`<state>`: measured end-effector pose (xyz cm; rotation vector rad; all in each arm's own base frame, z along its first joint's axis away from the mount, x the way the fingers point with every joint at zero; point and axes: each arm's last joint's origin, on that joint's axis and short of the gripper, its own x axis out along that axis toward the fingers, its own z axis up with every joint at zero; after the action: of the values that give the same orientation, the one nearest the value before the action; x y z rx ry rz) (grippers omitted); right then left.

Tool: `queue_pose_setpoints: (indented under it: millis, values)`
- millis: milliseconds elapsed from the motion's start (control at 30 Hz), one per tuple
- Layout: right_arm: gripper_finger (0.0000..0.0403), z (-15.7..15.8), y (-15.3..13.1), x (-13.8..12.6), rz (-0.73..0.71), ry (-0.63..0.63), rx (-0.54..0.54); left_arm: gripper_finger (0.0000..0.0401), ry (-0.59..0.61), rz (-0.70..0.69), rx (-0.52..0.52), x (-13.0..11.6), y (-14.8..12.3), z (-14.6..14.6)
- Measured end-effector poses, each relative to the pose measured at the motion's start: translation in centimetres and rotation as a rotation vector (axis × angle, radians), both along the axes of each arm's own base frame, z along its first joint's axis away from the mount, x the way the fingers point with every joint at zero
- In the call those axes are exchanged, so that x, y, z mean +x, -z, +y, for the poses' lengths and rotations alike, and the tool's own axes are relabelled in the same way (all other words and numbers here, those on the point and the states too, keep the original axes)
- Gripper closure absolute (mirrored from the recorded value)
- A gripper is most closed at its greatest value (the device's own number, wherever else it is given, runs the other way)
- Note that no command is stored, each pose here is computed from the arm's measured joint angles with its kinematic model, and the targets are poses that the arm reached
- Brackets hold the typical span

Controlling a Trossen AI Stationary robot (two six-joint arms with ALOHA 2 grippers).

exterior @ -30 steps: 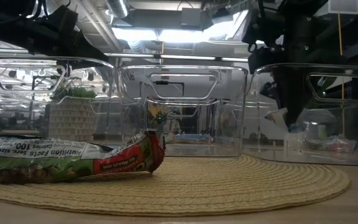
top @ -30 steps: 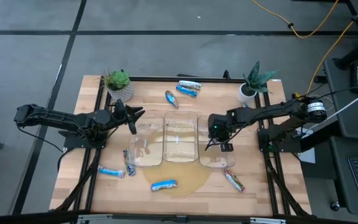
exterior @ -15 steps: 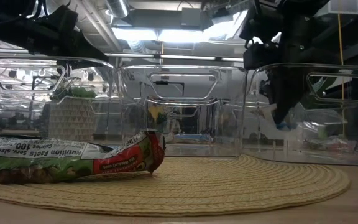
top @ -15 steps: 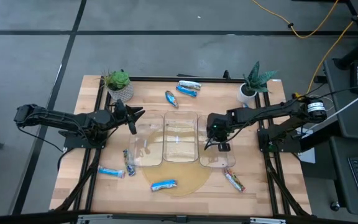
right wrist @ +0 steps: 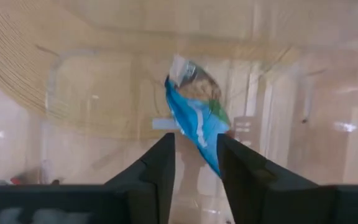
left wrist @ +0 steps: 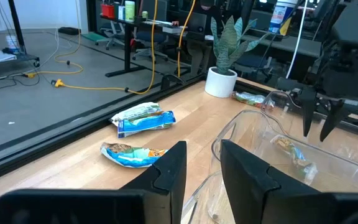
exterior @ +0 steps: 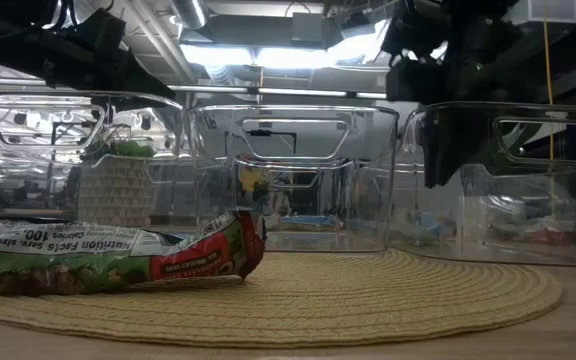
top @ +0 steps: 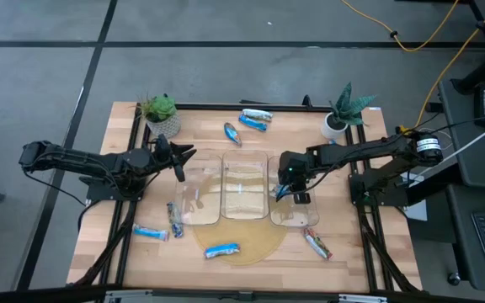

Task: Pick and place Granola Bars by type
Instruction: Put the red granola bar into the middle transparent bin

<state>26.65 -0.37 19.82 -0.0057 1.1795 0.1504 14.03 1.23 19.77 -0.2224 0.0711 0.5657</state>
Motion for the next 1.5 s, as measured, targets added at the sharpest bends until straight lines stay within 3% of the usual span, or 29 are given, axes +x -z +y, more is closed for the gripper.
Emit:
queue_pose_setpoints:
  millis: [367,733,1100,1500]
  values:
    - [0.0272,-0.4,-5.4,1.8,-0.083,0.049,-0.117,0.031,0.0,0.001,0.0,0.0,0.0,0.0]
    - [0.0272,-0.5,-10.6,2.6,-0.165,0.057,-0.125,0.0307,0.0,0.007,0.0,0.0,0.1,0.0]
    - [0.0272,-0.9,-14.4,1.2,-0.081,0.122,-0.27,0.0306,0.0,0.007,0.0,0.0,0.1,0.0]
    - [0.0271,-1.7,-18.8,-2.5,0.04,0.418,-0.324,0.0306,0.0,0.008,0.0,0.0,0.1,0.0]
